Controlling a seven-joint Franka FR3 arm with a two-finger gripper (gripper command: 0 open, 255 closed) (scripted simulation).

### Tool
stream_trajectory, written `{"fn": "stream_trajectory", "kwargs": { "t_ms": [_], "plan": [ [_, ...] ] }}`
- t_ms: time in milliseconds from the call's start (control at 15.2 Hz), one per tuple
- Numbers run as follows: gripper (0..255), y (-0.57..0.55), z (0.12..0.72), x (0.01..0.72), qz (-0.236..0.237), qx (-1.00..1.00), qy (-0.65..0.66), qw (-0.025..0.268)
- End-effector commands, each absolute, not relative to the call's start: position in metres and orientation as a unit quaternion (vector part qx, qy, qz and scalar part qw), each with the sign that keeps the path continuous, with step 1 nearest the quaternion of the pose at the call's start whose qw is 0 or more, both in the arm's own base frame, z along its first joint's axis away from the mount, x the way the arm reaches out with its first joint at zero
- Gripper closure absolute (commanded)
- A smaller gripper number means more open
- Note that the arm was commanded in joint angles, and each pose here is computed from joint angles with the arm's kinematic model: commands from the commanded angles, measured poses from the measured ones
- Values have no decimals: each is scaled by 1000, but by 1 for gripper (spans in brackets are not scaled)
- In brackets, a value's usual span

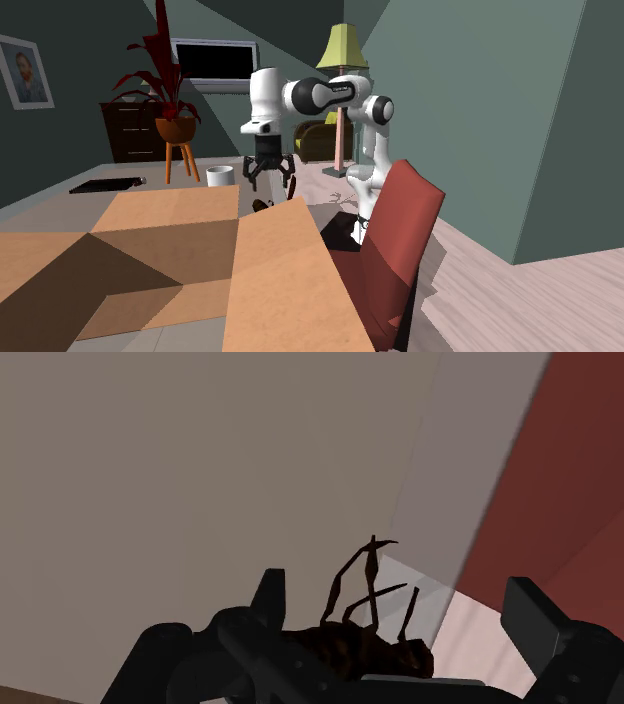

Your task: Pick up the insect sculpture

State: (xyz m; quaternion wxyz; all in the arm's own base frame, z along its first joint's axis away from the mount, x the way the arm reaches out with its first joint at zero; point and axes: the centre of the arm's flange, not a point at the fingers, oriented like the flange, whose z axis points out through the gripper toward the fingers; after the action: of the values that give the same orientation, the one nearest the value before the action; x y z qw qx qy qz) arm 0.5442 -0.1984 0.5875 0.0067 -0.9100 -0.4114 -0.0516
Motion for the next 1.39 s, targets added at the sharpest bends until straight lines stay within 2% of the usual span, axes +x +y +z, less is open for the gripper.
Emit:
{"fn": "stream_trajectory", "kwargs": {
  "t_ms": [0,528,594,1320],
  "plan": [
    [0,-201,580,552,-50,-904,-424,6],
    [0,-201,546,552,-50,-904,-424,6],
    [255,-201,546,552,-50,-904,-424,6],
    [255,-201,556,552,-50,-904,-424,6]
  ]
}}
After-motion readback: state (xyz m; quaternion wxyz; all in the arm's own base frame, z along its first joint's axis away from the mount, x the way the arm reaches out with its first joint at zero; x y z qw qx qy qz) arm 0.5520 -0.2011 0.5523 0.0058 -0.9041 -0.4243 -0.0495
